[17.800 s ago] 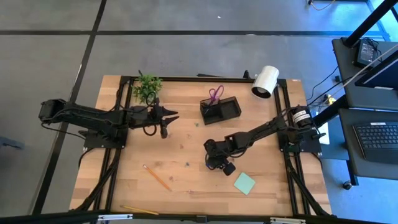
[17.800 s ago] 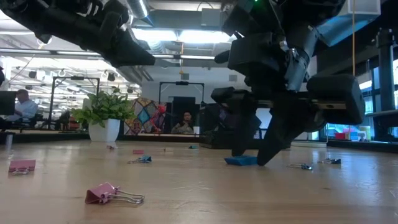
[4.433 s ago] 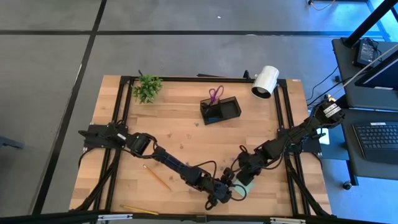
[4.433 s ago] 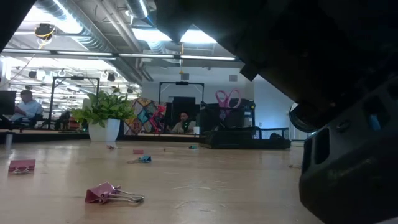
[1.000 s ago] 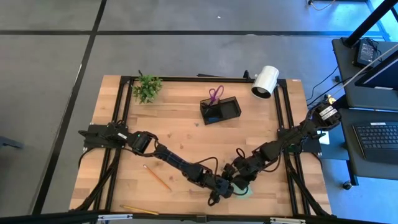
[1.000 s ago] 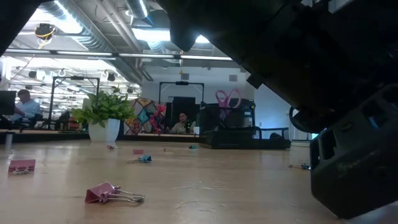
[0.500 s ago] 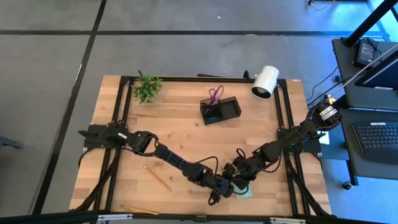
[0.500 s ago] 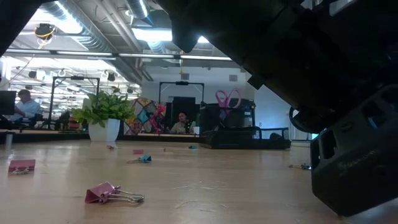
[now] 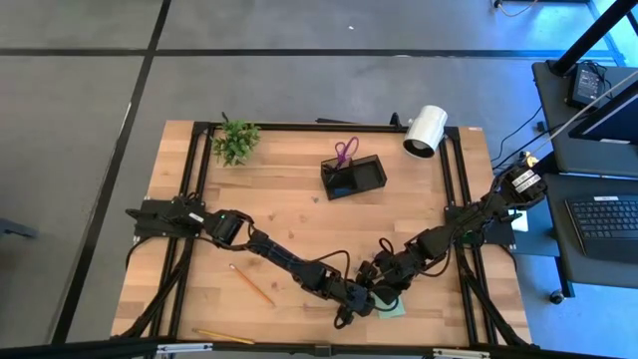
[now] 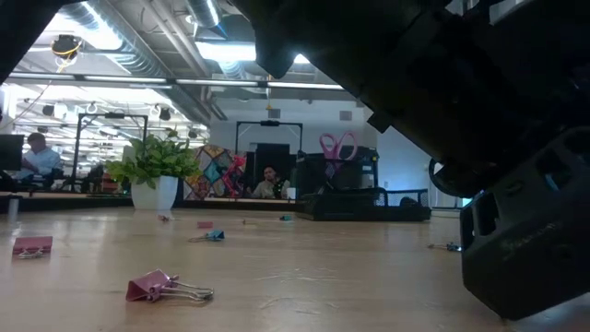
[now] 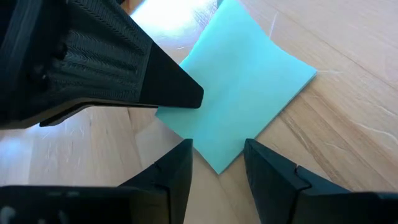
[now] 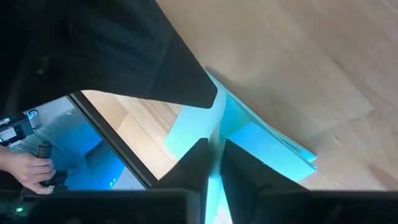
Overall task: Pick and place office supplies into organizer
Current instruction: Put the light blue sticky note into the black desk organizer
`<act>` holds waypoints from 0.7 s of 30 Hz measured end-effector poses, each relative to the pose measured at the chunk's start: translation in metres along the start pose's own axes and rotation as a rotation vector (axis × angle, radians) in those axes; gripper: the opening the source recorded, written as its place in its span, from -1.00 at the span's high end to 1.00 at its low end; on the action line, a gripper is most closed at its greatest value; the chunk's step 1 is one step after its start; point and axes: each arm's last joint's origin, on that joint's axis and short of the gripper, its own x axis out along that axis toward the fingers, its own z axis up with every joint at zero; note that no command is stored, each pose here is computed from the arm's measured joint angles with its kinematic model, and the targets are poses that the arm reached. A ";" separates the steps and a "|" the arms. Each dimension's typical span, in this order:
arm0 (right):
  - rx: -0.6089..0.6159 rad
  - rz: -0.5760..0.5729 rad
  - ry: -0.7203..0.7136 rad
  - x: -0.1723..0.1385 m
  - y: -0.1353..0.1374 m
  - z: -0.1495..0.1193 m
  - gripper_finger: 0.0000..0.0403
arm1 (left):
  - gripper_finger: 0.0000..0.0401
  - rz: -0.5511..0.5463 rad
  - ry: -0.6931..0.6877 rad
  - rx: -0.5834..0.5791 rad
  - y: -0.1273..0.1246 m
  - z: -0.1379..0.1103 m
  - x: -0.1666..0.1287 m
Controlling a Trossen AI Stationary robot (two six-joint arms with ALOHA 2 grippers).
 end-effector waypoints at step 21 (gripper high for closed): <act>-0.068 0.049 0.034 -0.004 0.004 -0.001 0.89 | 0.30 0.024 0.068 0.003 0.016 0.015 -0.030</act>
